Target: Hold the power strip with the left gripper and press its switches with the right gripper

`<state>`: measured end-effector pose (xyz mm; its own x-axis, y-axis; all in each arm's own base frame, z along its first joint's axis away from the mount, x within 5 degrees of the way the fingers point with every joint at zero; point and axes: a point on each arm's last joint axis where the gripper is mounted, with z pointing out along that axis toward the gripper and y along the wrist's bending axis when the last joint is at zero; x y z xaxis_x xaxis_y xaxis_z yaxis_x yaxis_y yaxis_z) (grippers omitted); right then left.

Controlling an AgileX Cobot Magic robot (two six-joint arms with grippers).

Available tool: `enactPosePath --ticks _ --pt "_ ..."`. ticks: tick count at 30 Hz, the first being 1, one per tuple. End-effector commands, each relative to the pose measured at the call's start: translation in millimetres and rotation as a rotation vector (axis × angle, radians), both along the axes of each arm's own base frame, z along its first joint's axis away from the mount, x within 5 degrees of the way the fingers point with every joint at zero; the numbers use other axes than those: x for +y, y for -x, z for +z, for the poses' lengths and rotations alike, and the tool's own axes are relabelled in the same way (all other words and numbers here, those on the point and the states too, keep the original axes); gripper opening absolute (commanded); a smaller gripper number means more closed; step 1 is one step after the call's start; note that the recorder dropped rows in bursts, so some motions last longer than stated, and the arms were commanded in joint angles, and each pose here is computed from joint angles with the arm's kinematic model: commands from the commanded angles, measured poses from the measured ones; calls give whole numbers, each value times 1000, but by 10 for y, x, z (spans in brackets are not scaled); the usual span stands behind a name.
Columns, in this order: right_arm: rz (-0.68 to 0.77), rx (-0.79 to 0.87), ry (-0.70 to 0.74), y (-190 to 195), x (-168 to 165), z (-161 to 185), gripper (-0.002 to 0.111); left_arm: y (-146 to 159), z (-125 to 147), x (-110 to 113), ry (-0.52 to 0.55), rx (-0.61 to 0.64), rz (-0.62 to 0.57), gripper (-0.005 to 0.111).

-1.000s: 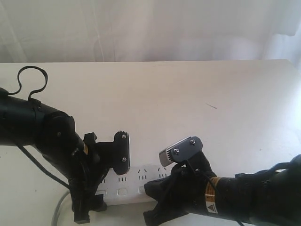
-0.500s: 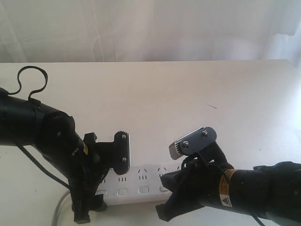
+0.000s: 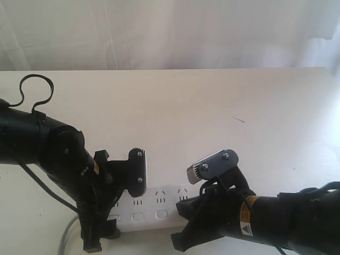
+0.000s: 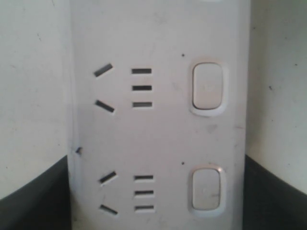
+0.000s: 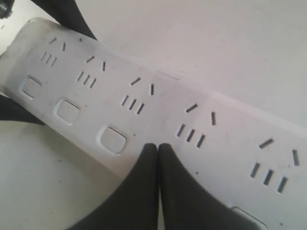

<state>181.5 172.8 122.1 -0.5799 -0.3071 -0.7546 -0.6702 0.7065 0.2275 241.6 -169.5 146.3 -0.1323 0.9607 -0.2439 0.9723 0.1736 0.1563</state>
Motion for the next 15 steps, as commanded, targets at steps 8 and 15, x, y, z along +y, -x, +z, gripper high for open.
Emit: enactPosePath --ticks 8,15 --pt "25 55 129 38 -58 -180 0 86 -115 57 -67 82 -28 0" --pt "10 65 125 60 -82 -196 0 84 -115 56 -65 80 -28 0"
